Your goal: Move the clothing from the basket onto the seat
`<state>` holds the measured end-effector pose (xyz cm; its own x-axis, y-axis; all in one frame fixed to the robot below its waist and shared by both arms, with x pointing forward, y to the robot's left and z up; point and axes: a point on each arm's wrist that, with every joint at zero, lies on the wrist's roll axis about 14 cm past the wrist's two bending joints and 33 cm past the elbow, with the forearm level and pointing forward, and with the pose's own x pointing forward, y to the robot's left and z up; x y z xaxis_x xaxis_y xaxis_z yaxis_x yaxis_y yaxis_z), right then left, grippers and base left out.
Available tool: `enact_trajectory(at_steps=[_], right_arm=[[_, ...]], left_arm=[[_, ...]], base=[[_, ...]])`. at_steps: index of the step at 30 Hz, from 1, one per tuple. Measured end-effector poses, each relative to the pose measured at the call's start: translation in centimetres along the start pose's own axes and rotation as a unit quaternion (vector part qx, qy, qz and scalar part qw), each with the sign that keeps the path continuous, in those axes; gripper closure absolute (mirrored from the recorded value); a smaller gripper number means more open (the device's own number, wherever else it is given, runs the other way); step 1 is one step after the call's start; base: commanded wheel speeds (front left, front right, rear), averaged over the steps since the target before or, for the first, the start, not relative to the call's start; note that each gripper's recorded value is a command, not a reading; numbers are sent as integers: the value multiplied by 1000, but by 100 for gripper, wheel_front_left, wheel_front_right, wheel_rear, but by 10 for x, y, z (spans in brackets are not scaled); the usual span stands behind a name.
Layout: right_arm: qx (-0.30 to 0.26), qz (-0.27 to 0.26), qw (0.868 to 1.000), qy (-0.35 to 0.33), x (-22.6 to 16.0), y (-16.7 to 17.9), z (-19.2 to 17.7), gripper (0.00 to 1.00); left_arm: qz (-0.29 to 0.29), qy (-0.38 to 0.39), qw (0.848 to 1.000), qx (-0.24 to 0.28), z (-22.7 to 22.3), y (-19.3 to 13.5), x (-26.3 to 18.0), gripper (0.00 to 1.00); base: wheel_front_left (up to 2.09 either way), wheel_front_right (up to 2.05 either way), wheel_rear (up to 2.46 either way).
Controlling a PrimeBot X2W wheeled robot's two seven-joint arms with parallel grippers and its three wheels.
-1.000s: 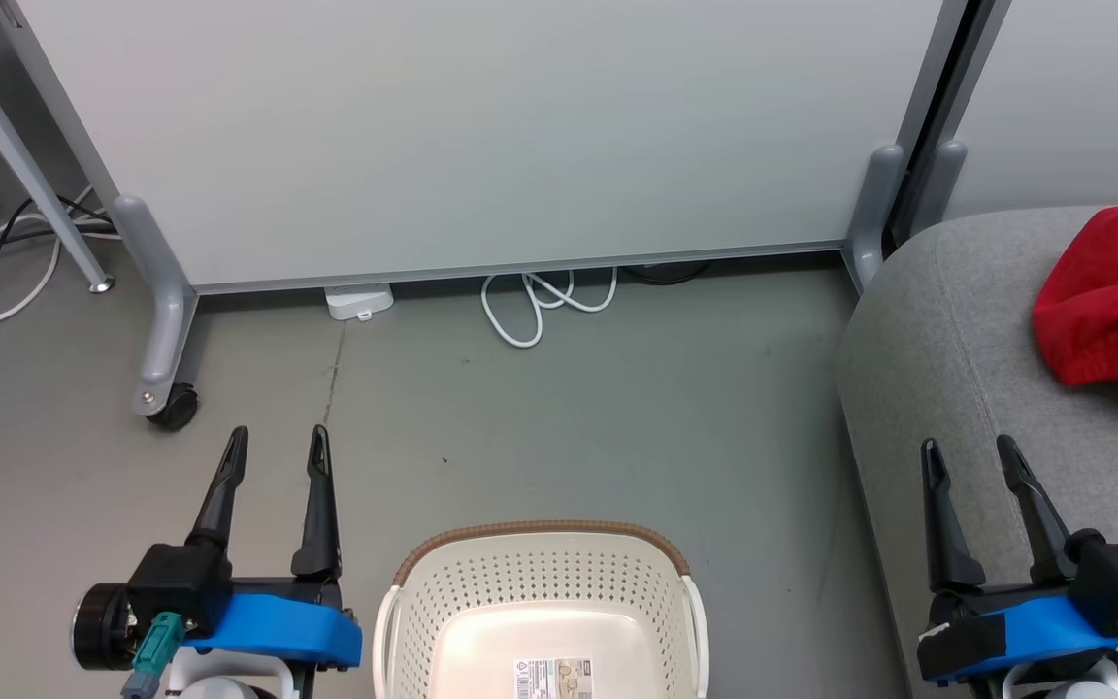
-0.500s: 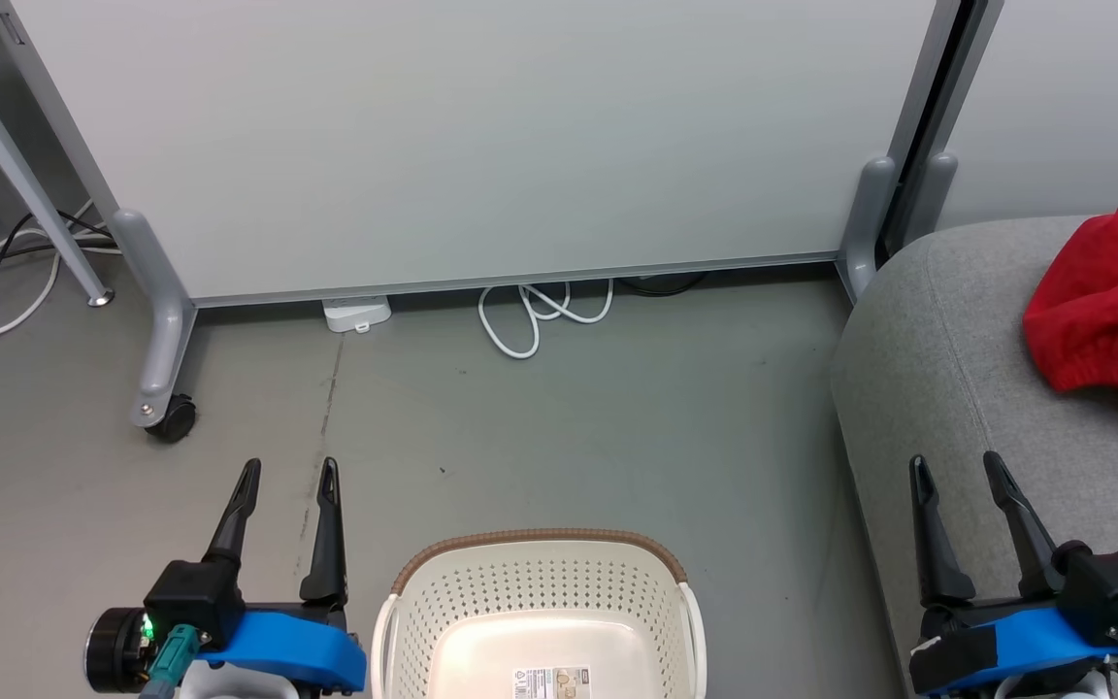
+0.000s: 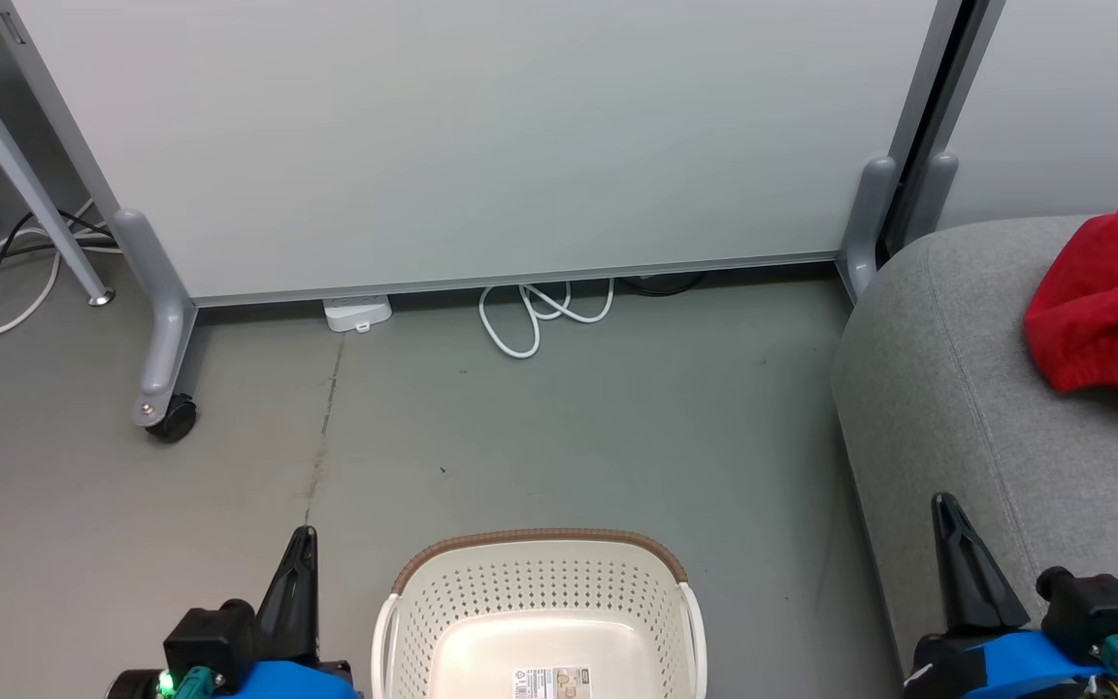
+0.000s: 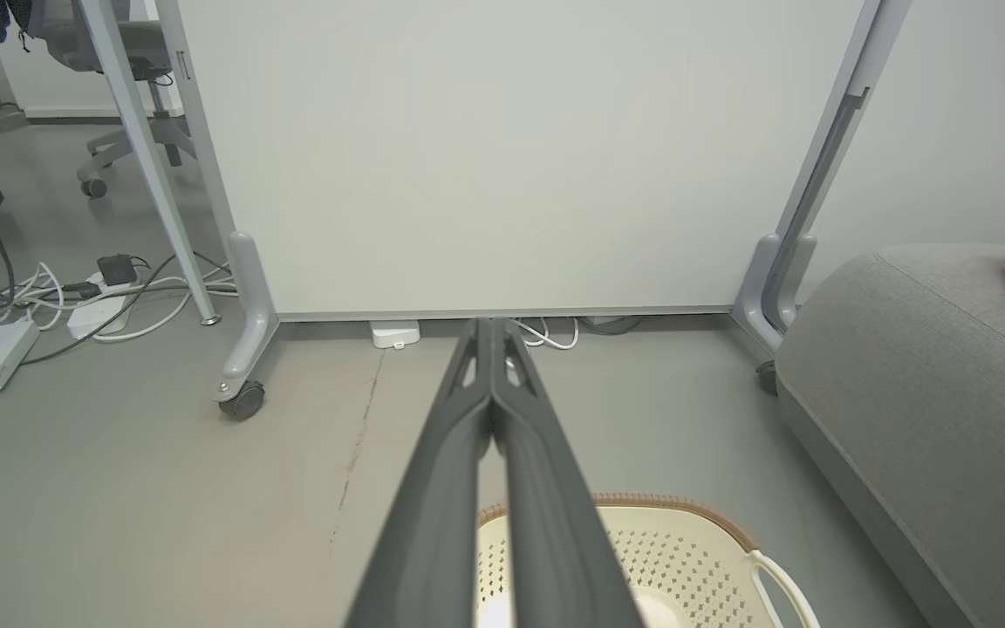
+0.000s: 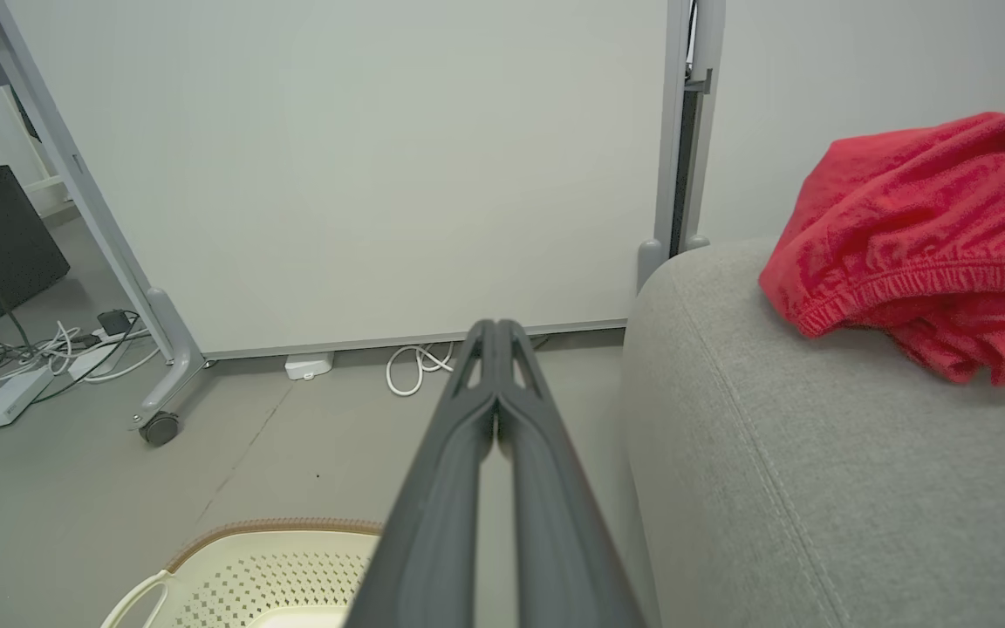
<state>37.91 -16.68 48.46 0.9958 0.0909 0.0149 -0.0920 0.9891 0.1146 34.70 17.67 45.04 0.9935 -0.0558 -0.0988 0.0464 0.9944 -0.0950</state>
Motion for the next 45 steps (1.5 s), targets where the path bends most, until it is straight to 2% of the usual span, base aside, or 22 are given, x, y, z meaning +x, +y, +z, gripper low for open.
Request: enact_trajectory(at_steps=[8, 18, 29, 45], right_arm=[[67, -22, 997, 18, -4, -7, -8, 100], [155, -44, 987, 22, -4, -14, -9, 100], [241, -59, 969, 21, -3, -19, -8, 100], [348, -71, 935, 18, -1, -24, -6, 100]], left_arm=[[22, 18, 997, -68, -8, 8, -2, 100], [43, 12, 986, -159, -2, 15, 1, 100], [57, 8, 967, -246, 2, 21, 4, 100], [59, -2, 933, -355, 11, 24, 11, 100]], base=[[0, 0, 0], [0, 0, 0], [0, 0, 0], [0, 0, 0]])
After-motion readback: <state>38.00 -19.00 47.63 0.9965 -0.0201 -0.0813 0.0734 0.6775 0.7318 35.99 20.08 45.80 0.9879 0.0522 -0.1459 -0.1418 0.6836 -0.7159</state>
